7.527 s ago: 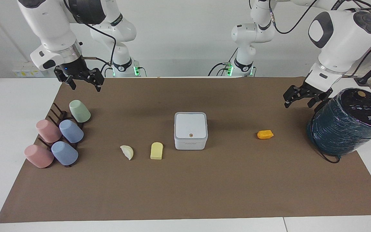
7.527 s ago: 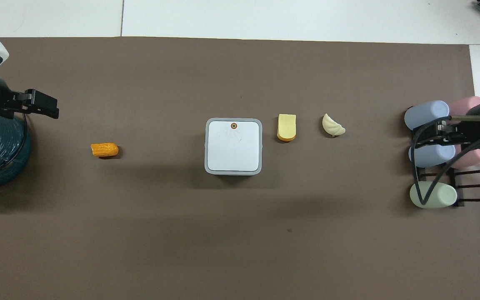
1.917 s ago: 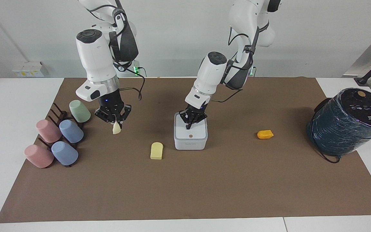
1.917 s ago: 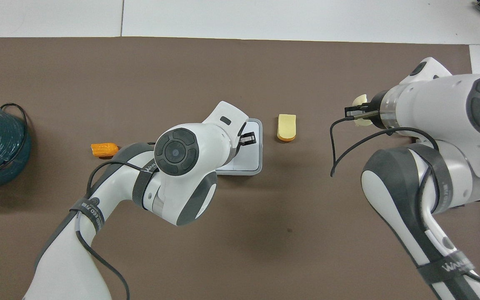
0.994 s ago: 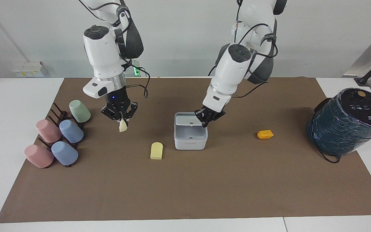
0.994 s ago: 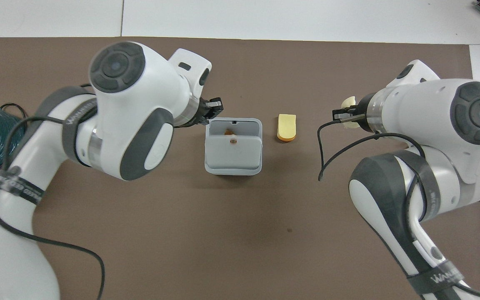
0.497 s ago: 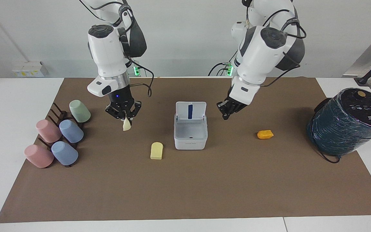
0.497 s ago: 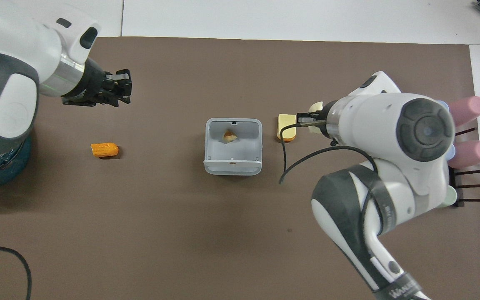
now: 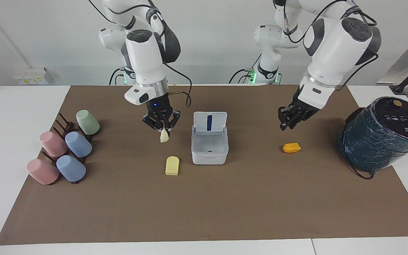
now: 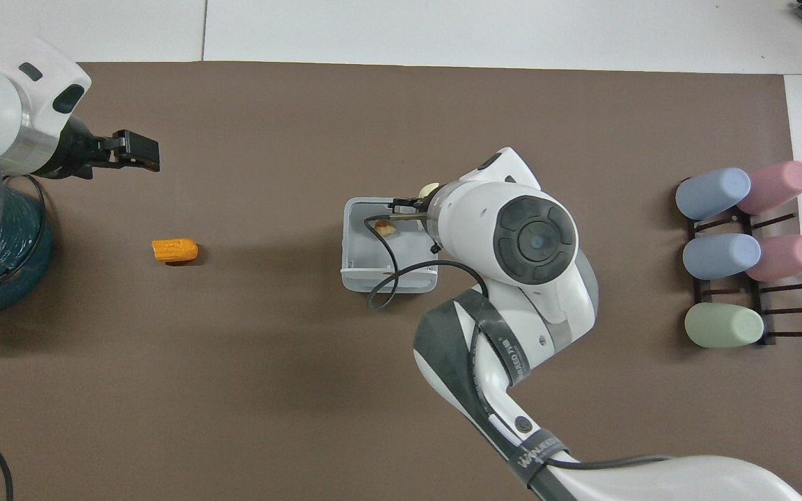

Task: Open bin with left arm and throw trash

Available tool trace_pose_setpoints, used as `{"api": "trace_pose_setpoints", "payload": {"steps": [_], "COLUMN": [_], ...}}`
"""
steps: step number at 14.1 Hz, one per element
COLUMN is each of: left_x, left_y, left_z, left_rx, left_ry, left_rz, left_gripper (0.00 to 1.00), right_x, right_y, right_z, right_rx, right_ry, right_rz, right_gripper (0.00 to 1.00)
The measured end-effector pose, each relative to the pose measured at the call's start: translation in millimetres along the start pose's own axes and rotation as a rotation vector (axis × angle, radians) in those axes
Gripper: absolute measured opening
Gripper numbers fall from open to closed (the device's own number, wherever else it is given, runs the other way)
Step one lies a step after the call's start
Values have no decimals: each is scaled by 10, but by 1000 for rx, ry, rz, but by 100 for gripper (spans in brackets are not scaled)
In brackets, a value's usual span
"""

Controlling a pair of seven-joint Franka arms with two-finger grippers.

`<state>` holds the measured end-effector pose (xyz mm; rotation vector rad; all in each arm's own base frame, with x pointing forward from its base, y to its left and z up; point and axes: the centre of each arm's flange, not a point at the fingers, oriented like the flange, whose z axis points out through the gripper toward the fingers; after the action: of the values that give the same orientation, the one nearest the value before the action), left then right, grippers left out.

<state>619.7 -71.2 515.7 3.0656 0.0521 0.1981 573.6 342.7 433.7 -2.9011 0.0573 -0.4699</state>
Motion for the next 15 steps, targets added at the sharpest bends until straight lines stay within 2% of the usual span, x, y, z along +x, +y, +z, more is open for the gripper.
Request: {"api": "trace_pose_setpoints", "payload": {"steps": [1, 2, 7, 8, 10, 13, 15], "left_x": [-61, -119, -359, -416, -506, -616, -680], "left_y": [-55, -96, -339, -373, -376, -352, -364], "left_z": [128, 252, 780, 860, 973, 1146, 1274], "left_rx": [2, 4, 14, 16, 17, 17, 18], "left_ry": [3, 1, -4, -9, -23, -18, -25], "left_rz": [-3, -4, 20, 21, 26, 41, 43], "left_gripper": [100, 100, 100, 100, 100, 100, 100], "right_x": [-20, -27, -300, -302, -211, 47, 192], "right_y": [-86, -128, -403, -422, -406, -356, -204], "right_z": [46, 66, 115, 95, -4, -332, -395], "right_rx": [5, 7, -23, -27, -38, -53, -65], "right_ry": [-3, -5, -79, -85, -91, -84, -70], "right_rz": [-2, -5, -34, -34, -26, -2, 21], "right_gripper": [10, 18, 70, 82, 100, 100, 100]}}
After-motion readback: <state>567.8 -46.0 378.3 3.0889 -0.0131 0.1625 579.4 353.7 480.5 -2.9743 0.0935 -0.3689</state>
